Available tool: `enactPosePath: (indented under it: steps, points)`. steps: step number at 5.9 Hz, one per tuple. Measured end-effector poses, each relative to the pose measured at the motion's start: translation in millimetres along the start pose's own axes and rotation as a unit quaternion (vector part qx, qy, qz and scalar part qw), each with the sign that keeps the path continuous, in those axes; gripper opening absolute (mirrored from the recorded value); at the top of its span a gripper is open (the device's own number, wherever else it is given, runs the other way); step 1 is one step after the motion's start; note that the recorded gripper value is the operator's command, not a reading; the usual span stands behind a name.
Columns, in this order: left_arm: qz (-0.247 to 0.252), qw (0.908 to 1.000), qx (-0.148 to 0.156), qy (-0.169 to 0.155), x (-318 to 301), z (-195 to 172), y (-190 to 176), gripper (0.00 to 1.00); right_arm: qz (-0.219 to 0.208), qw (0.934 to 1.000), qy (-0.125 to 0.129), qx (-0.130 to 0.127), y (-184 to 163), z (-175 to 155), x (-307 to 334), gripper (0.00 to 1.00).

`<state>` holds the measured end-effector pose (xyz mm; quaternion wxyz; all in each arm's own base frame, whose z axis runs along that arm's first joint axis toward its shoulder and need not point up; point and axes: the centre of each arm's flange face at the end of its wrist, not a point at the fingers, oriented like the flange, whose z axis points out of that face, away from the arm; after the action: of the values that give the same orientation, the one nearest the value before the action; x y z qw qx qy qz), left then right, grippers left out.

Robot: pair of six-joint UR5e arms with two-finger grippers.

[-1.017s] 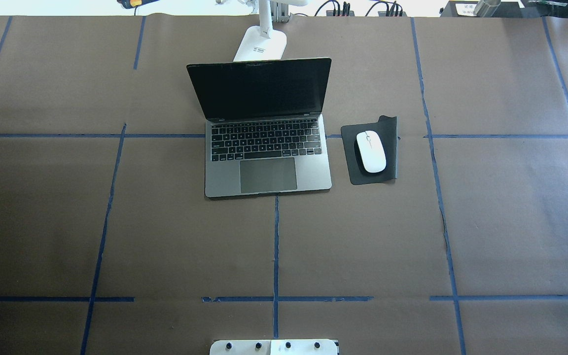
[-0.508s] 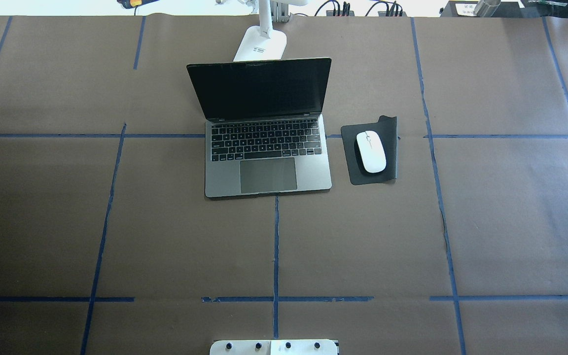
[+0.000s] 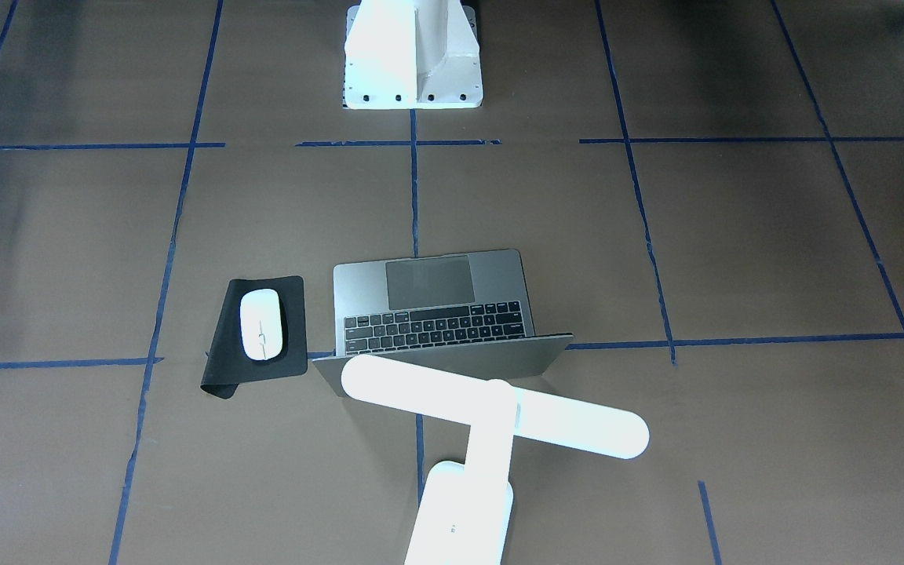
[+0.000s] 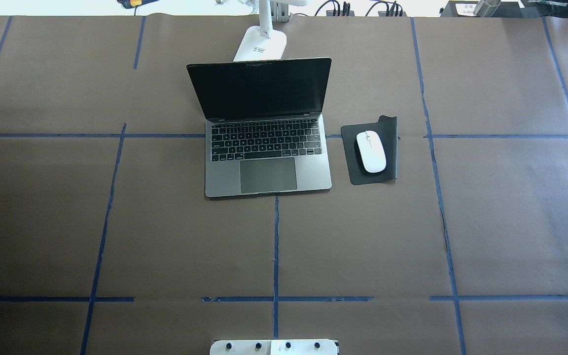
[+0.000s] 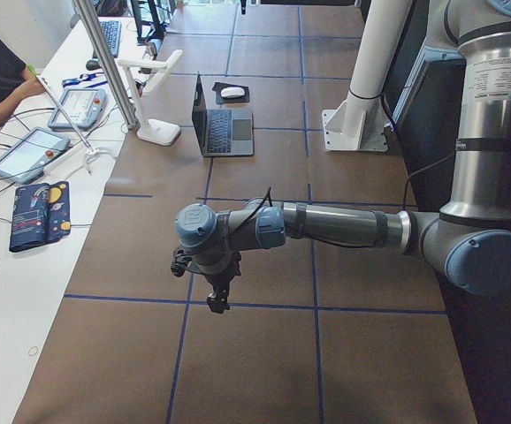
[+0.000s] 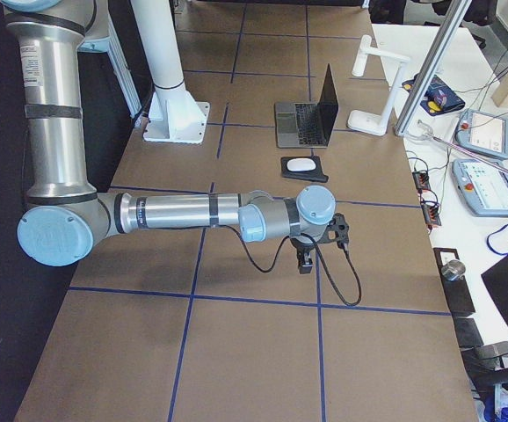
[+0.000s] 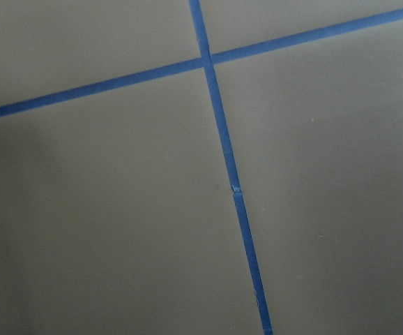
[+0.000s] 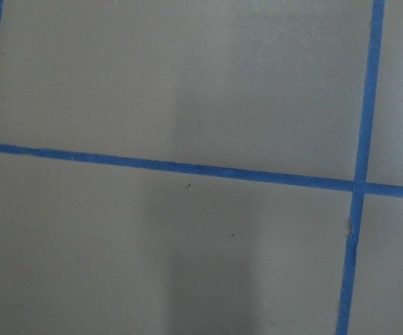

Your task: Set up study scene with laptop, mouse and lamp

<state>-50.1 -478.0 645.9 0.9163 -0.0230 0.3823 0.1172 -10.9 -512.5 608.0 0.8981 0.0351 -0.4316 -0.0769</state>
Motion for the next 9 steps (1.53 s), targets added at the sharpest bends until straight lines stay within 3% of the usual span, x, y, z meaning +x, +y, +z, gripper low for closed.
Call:
enactPosePath:
  steps: [2,4,9]
  points:
    - [-0.053,0.9981,0.008,0.031,6.1,-0.1,-1.8,1.0,-0.011,0.9993,0.028,-0.021,10.3,-25.4,12.2,1.0]
    - [-0.073,0.9966,0.013,0.037,8.1,-0.5,-3.3,1.0,0.004,0.998,0.061,-0.02,13.0,-47.3,19.4,1.0]
    - [-0.058,0.9974,0.024,0.036,10.3,1.4,-3.6,1.0,0.011,0.9977,0.064,-0.02,16.7,-46.3,23.4,1.0]
